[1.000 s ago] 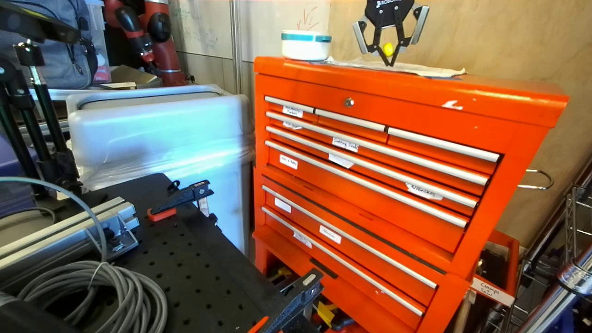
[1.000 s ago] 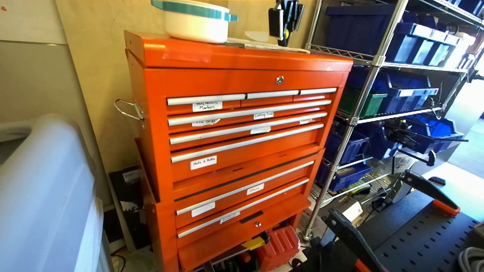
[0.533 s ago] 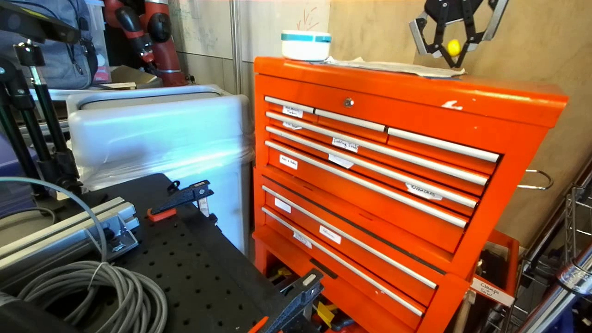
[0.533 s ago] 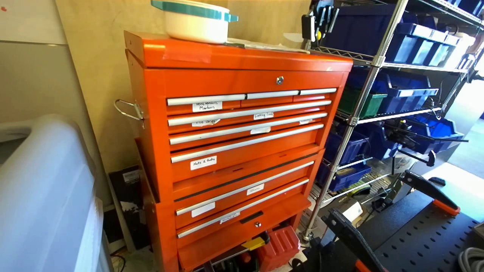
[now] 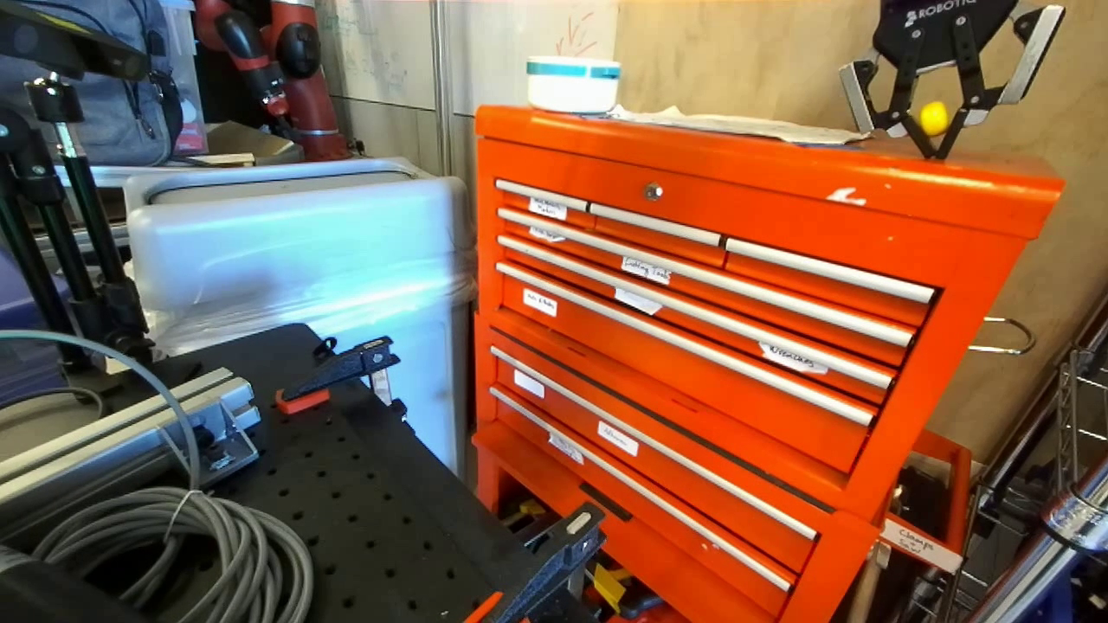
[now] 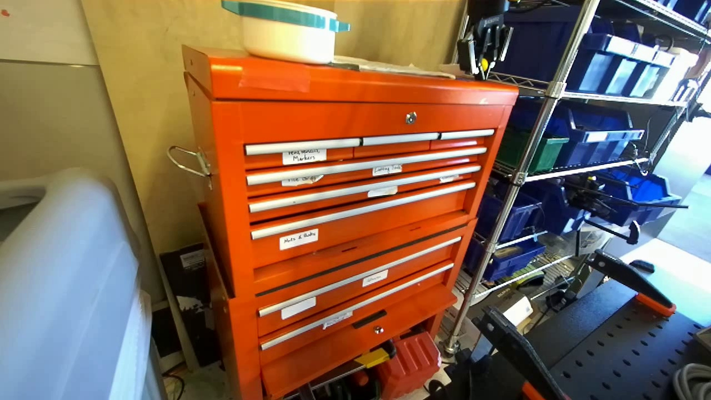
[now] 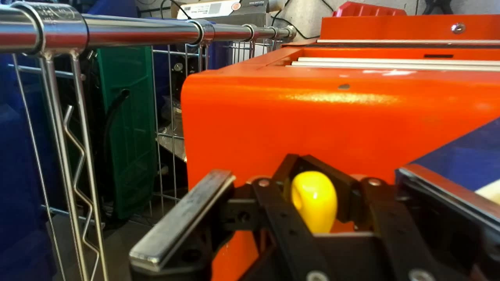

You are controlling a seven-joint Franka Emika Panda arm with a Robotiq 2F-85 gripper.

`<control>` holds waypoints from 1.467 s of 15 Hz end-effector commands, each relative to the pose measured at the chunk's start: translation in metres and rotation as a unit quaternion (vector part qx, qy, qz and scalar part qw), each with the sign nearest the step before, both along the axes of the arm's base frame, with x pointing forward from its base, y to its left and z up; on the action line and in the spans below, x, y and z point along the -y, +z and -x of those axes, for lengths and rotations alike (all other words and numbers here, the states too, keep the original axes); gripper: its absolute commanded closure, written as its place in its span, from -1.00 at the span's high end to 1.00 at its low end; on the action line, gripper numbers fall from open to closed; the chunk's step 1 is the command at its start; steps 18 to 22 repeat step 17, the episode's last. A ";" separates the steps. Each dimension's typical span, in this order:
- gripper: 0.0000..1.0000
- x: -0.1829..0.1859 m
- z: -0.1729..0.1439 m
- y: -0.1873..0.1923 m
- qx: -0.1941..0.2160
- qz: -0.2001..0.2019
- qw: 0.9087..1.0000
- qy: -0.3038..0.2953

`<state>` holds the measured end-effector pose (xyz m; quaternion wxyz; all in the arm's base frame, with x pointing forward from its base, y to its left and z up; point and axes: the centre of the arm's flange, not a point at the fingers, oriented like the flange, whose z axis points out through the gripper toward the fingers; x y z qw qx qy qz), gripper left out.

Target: Move the yellow object to the right

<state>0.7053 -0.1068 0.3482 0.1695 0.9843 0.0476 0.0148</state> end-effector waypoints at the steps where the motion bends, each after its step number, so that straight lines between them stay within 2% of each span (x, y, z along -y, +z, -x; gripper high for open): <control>1: -0.29 -0.007 -0.020 -0.006 -0.017 0.011 1.000 -0.014; 6: 0.38 -0.015 -0.007 0.012 -0.041 -0.018 0.999 0.020; 10: 0.97 -0.033 0.006 0.028 -0.100 -0.084 0.989 0.074; 11: 1.00 -0.040 0.010 0.030 -0.128 -0.099 0.985 0.058; 12: 0.76 -0.036 0.006 0.014 -0.094 -0.068 0.991 0.059; 13: 0.93 -0.041 0.011 0.017 -0.111 -0.080 0.989 0.059; 14: 1.00 -0.044 0.013 0.020 -0.118 -0.085 0.988 0.060; 22: 1.00 -0.045 0.014 0.021 -0.120 -0.087 0.987 0.061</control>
